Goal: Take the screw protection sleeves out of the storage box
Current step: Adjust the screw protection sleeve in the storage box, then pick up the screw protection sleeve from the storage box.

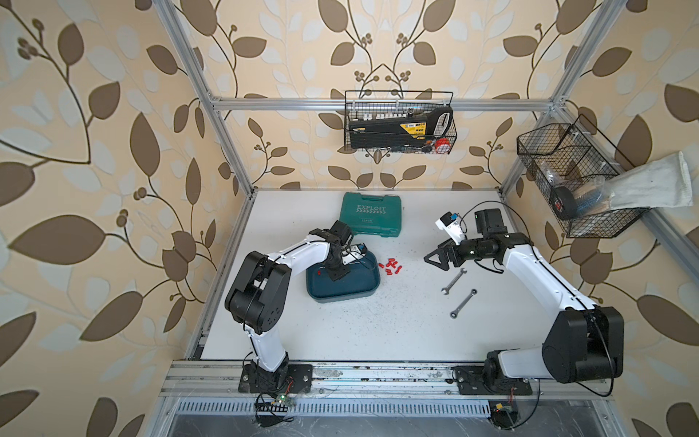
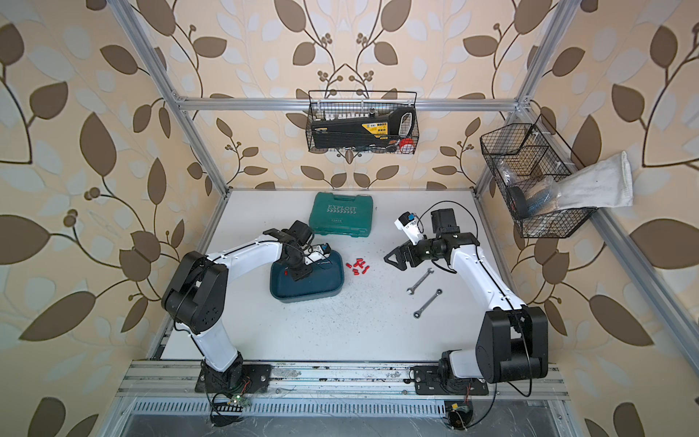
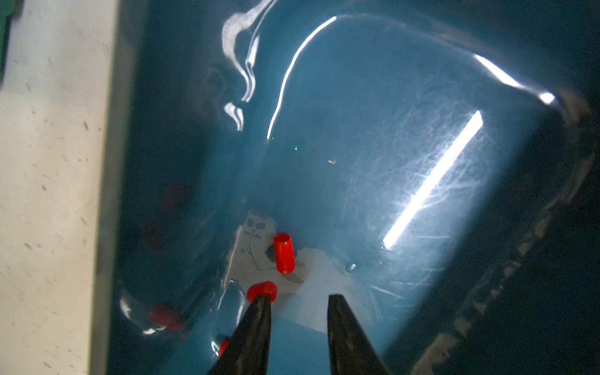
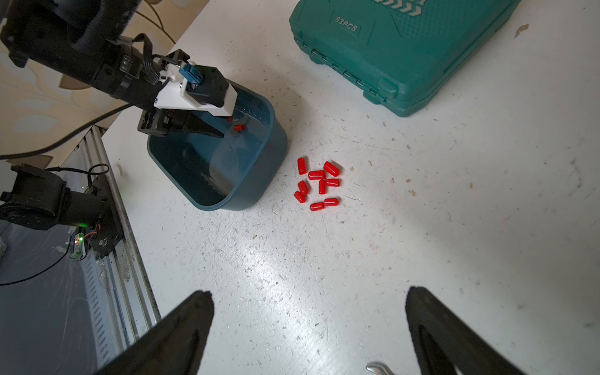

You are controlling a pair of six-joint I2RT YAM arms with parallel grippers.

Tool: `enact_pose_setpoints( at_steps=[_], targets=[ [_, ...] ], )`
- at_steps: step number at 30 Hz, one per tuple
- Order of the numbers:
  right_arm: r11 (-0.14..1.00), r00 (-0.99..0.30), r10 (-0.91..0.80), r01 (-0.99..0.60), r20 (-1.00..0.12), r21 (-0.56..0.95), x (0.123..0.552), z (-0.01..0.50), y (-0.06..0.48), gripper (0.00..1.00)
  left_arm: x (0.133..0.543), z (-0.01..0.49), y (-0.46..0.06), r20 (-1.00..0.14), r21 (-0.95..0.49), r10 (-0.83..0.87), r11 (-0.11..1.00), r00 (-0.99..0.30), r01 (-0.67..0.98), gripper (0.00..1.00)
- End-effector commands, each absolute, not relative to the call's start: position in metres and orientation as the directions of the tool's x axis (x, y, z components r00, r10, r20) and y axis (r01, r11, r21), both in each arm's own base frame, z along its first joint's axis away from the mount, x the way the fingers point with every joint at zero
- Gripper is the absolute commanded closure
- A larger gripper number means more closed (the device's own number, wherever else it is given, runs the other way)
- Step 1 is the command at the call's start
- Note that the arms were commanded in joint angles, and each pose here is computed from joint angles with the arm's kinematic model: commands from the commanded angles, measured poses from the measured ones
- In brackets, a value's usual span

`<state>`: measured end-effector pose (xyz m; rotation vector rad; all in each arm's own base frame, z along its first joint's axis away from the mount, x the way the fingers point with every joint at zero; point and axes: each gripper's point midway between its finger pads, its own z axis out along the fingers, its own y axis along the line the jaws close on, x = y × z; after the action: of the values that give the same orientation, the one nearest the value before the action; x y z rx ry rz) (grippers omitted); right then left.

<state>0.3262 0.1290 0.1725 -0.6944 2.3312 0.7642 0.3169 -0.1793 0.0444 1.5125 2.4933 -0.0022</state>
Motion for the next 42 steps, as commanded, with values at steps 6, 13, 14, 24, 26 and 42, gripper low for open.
enact_pose_setpoints(
  at_steps=[6,13,14,24,26,42],
  targets=[
    [0.695,-0.702,-0.294,-0.623,-0.648,0.36,0.323,0.168,0.128,0.04,0.31,0.042,-0.172,-0.14,0.091,0.886,0.456,-0.442,0.885,0.68],
    [0.693,-0.704,-0.293,-0.622,-0.647,0.363,0.323,0.168,0.128,0.04,0.307,0.033,-0.154,-0.069,0.12,0.901,0.434,-0.428,0.893,0.65],
    [0.694,-0.704,-0.294,-0.622,-0.646,0.362,0.323,0.168,0.128,0.04,0.309,0.035,-0.154,-0.074,0.128,0.901,0.433,-0.427,0.892,0.65],
    [0.694,-0.704,-0.292,-0.622,-0.647,0.363,0.323,0.168,0.128,0.04,0.313,0.066,-0.182,-0.209,0.06,0.876,0.455,-0.434,0.888,0.59],
    [0.694,-0.705,-0.292,-0.621,-0.647,0.364,0.323,0.168,0.128,0.04,0.317,0.065,-0.186,-0.218,0.054,0.874,0.456,-0.435,0.888,0.58],
    [0.696,-0.705,-0.289,-0.619,-0.648,0.364,0.322,0.168,0.126,0.04,0.332,0.037,-0.19,-0.181,0.058,0.882,0.452,-0.436,0.89,0.57]
  ],
)
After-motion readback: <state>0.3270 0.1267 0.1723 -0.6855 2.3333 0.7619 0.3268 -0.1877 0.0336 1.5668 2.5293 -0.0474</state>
